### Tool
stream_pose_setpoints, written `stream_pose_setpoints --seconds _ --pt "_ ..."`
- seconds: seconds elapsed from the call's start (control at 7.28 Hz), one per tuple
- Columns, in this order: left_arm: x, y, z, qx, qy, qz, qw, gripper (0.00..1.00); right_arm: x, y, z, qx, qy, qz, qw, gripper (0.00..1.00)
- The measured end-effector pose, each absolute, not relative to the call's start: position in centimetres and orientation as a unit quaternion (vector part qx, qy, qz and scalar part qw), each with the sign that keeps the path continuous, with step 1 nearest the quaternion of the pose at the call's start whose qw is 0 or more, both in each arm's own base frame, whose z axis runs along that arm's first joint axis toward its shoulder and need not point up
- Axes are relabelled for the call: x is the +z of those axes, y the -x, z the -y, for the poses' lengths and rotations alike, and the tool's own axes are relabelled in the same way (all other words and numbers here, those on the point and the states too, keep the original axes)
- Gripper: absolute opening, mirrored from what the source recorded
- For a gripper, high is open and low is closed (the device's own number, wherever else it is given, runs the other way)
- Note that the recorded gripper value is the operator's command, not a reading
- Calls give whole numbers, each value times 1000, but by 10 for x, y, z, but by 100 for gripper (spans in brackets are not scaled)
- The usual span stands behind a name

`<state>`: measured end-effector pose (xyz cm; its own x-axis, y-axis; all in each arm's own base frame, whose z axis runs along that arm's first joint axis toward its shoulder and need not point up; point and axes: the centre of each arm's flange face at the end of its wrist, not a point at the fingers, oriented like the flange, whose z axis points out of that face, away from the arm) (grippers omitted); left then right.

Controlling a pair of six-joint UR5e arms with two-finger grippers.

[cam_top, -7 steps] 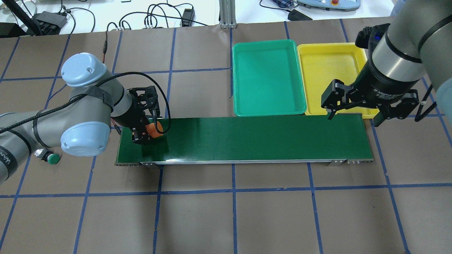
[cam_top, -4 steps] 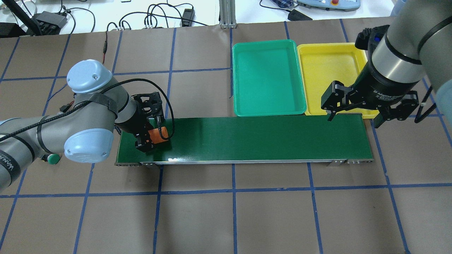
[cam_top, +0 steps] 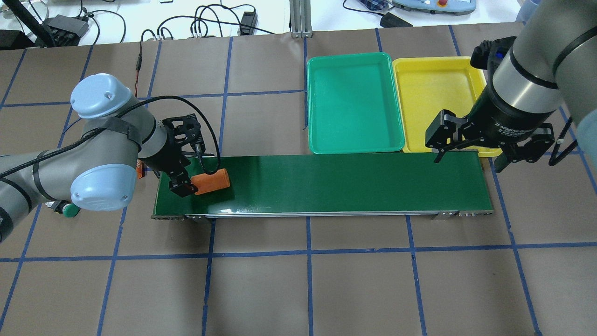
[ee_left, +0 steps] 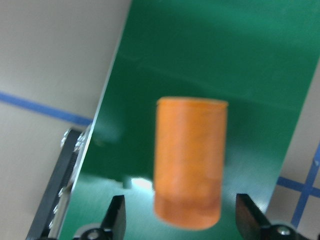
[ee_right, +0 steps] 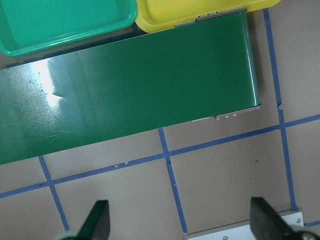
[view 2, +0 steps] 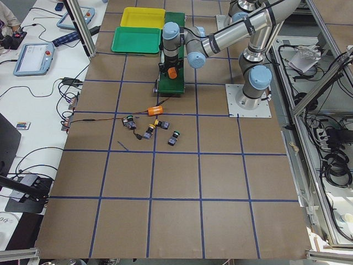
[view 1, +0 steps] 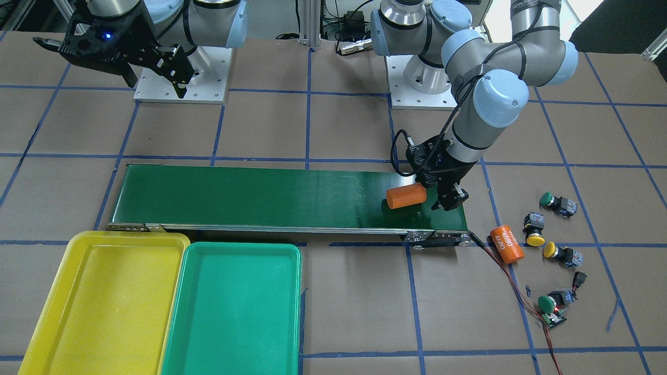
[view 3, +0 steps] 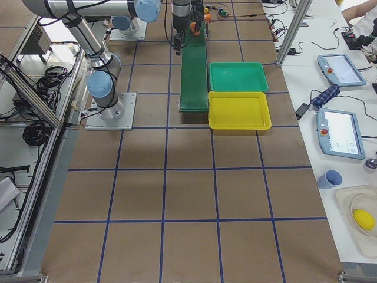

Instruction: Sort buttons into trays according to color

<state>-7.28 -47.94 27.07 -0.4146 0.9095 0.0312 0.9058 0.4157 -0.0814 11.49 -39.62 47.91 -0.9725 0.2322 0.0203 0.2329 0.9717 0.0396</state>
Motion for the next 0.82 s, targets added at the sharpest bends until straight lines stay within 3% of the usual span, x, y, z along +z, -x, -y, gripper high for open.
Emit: stream_pose_setpoints --seconds 0.55,0.82 --pt "257 -74 496 65 357 929 75 82 478 -115 393 -20 117 993 8 100" --pt "245 -96 506 78 229 968 64 95 478 -115 393 -19 117 993 7 100"
